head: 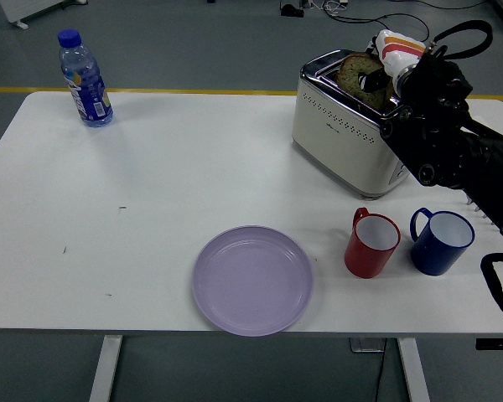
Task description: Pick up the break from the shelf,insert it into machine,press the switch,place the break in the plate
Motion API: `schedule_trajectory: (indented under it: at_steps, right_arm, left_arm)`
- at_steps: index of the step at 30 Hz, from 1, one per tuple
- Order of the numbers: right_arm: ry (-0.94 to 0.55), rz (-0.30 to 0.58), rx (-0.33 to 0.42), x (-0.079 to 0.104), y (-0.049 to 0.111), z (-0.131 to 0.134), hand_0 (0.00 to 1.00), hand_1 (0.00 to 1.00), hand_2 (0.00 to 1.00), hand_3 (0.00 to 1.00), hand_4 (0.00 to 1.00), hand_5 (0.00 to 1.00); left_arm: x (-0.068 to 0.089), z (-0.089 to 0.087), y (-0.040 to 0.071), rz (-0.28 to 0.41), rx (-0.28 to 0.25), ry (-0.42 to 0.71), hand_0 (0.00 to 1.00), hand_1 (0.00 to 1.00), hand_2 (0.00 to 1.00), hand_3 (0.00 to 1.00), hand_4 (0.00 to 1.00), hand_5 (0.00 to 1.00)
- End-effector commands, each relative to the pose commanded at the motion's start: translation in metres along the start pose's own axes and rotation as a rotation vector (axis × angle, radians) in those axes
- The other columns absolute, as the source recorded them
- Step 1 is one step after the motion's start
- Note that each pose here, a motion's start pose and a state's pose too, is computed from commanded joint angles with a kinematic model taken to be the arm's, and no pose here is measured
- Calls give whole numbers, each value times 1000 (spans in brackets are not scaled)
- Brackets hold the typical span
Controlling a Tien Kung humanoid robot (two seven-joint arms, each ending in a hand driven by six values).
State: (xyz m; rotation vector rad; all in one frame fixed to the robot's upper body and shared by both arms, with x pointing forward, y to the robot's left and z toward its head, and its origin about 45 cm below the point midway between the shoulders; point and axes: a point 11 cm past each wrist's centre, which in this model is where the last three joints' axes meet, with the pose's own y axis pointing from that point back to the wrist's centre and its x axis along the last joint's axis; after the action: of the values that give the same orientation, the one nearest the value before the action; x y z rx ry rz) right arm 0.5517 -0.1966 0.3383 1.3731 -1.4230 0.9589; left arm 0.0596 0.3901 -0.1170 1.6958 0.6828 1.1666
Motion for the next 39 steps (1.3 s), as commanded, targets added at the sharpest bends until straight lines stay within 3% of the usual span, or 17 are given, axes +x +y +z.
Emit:
schedule_trajectory:
  at_steps: [4, 9, 10, 17, 22, 27, 28, 33, 39]
  right_arm:
    - [9, 30, 15, 8, 0, -3, 208, 240, 336, 428, 638, 2]
    - [-7, 149, 44, 36, 1, -1, 208, 240, 336, 428, 638, 2]
    - [-10, 188, 56, 44, 2, -1, 184, 205, 306, 408, 563, 2]
    - [-43, 307, 91, 76, 8, 3, 164, 200, 301, 400, 559, 2]
    - [-83, 426, 165, 107, 20, 3, 147, 196, 292, 391, 572, 2]
    - [-229, 503, 231, 131, 37, 4, 147, 196, 292, 391, 572, 2]
    - [-253, 505, 243, 133, 40, 2, 139, 157, 288, 385, 583, 2]
    - [-466, 489, 299, 149, 58, 3, 139, 157, 288, 385, 583, 2]
    - [-699, 374, 368, 156, 81, -6, 117, 150, 278, 375, 577, 2]
  left_arm:
    - [0, 0, 0, 1, -1, 1, 606, 443, 410, 557, 311, 921]
    - [0, 1, 0, -1, -1, 0, 606, 443, 410, 557, 311, 921]
    - [0, 1, 0, -2, -1, -1, 608, 443, 410, 557, 310, 921]
    - [0, 0, 0, -2, 2, 1, 608, 441, 410, 557, 310, 920]
    - [1, -1, 0, 0, 5, 1, 608, 441, 409, 556, 310, 924]
    - [1, -2, 0, 1, 6, 5, 608, 441, 409, 556, 310, 924]
    - [1, -2, 0, 1, 6, 6, 608, 442, 408, 556, 307, 920]
    - [1, -2, 0, 0, 7, 6, 608, 442, 408, 556, 307, 920]
    - [1, -4, -1, -1, 11, 6, 609, 443, 408, 556, 307, 920]
